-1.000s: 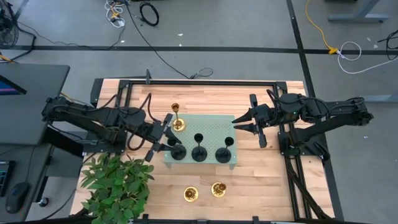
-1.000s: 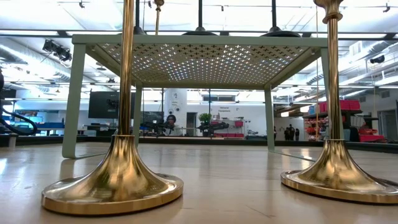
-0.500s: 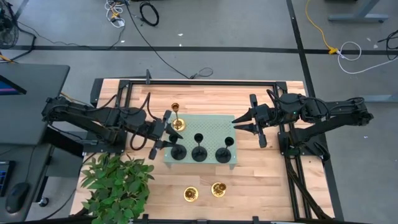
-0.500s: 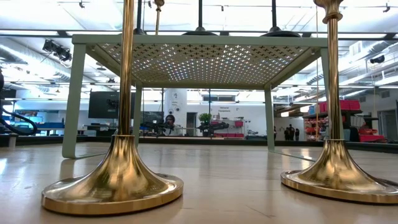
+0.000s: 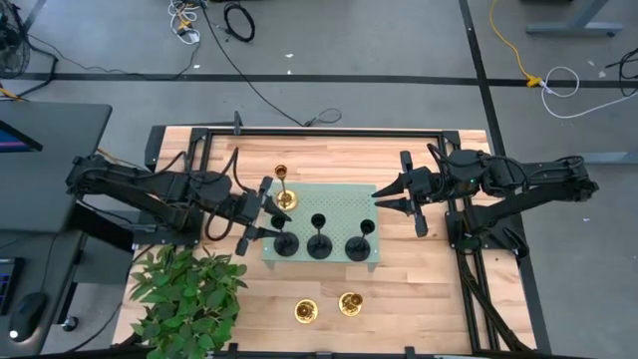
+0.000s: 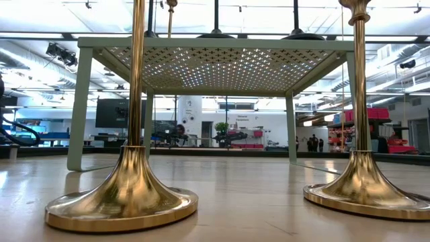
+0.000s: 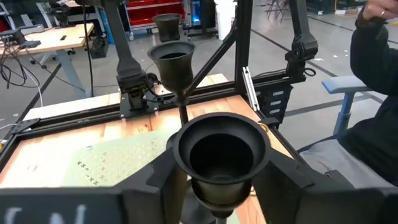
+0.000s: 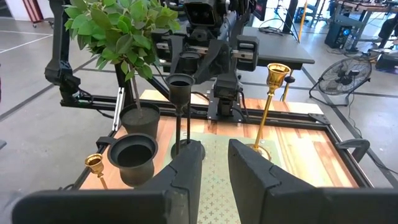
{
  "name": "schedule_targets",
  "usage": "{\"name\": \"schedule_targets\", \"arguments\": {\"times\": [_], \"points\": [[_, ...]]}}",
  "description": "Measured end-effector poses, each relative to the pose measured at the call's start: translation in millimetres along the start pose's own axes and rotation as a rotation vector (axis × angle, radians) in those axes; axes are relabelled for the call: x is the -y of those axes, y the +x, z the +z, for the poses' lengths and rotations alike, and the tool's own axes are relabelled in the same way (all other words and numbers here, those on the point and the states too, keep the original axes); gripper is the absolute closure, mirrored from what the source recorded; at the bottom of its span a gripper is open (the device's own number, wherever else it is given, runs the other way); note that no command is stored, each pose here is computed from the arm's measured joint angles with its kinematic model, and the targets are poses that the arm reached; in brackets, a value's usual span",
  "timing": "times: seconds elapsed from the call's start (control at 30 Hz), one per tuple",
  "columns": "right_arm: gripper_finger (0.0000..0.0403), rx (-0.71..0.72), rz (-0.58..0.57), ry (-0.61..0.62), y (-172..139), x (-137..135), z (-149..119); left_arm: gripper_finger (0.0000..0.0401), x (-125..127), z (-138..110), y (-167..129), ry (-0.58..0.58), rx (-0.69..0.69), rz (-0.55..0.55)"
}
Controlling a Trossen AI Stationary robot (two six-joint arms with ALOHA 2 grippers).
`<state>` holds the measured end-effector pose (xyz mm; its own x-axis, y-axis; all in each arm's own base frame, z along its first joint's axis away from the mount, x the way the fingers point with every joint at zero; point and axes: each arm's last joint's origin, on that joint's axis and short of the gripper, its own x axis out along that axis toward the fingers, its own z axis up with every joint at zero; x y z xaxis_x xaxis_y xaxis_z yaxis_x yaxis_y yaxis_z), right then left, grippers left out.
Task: Pick & Place candle stick holders
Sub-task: Put the black candle holder aligned with the golden candle holder on the shelf, then put the bottom right golden candle holder aligned with the black candle holder on the shelf
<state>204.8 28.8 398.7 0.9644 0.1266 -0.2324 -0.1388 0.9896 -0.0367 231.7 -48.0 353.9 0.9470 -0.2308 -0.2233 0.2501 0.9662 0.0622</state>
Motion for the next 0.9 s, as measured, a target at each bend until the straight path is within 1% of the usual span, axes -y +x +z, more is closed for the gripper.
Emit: {"name": "schedule_targets", "arguments": {"times": [0.17, 0.3, 0.47, 0.67, 0.9], "points": [[0.0324, -0.006, 0.0, 0.0, 0, 0, -1, 0.0196, 0, 3, -8, 0.005, 0.013, 0.001], [0.0324, -0.006, 0.0, 0.0, 0, 0, -1, 0.0182, 0, 4, -14, 0.0, 0.02, 0.001], [0.0324, -0.013, 0.001, 0.0, 0, 0, -1, 0.0182, 1, 4, -27, -0.008, 0.0, 0.001], [0.0324, -0.017, 0.001, 0.0, 0, 0, -2, 0.0183, 1, 6, -43, -0.014, 0.009, 0.008], [0.0324, -0.027, 0.001, 0.0, 0, 0, -3, 0.0183, 0, 3, -70, -0.052, -0.031, 0.098]]}}
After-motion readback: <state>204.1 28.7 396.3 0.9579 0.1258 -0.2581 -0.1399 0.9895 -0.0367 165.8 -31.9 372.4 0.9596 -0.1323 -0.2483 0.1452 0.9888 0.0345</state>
